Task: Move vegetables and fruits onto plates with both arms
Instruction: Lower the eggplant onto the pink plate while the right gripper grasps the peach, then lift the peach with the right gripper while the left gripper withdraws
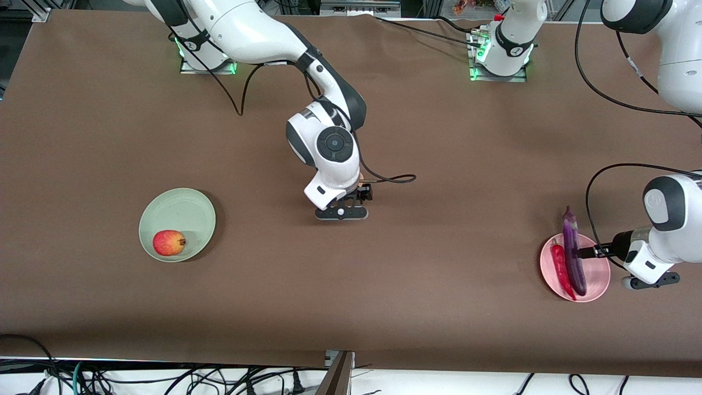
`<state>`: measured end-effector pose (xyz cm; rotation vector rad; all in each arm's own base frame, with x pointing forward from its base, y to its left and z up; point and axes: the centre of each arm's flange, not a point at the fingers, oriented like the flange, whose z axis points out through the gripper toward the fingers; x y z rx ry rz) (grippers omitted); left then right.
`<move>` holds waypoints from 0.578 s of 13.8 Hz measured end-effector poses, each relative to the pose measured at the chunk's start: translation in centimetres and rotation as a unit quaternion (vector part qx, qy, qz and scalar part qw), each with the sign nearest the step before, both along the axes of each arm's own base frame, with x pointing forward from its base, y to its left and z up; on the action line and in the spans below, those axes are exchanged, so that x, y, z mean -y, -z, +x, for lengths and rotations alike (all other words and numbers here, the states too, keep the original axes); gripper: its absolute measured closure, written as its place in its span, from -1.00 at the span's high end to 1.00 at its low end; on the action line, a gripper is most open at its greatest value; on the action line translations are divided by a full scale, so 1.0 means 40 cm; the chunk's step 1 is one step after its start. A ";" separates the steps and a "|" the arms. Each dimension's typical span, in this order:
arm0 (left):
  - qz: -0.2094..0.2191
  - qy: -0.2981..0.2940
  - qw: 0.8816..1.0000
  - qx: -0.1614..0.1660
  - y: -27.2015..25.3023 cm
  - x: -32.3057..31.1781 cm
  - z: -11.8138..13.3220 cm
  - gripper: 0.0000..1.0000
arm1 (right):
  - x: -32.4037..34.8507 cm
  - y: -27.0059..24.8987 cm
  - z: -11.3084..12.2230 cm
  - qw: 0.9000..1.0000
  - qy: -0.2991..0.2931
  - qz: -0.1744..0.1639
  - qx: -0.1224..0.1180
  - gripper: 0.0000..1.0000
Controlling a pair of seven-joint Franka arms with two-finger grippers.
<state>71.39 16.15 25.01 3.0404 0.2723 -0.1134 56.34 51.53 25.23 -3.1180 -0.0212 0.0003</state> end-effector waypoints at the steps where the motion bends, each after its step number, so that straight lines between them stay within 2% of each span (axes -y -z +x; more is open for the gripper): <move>1: 0.001 0.001 1.000 0.007 -0.022 0.003 0.006 0.96 | -0.015 0.020 -0.017 1.000 -0.003 0.001 -0.007 1.00; 3: 0.004 0.007 1.000 0.023 -0.120 0.025 0.016 1.00 | -0.033 0.054 -0.041 1.000 -0.007 -0.002 -0.015 1.00; 6: 0.011 0.024 0.999 0.034 -0.370 0.106 -0.007 1.00 | -0.026 0.081 -0.050 1.000 -0.008 -0.009 -0.022 1.00; 8: 0.000 0.026 1.000 0.015 -0.512 0.184 -0.055 1.00 | -0.024 0.090 -0.055 1.000 -0.009 -0.011 -0.025 1.00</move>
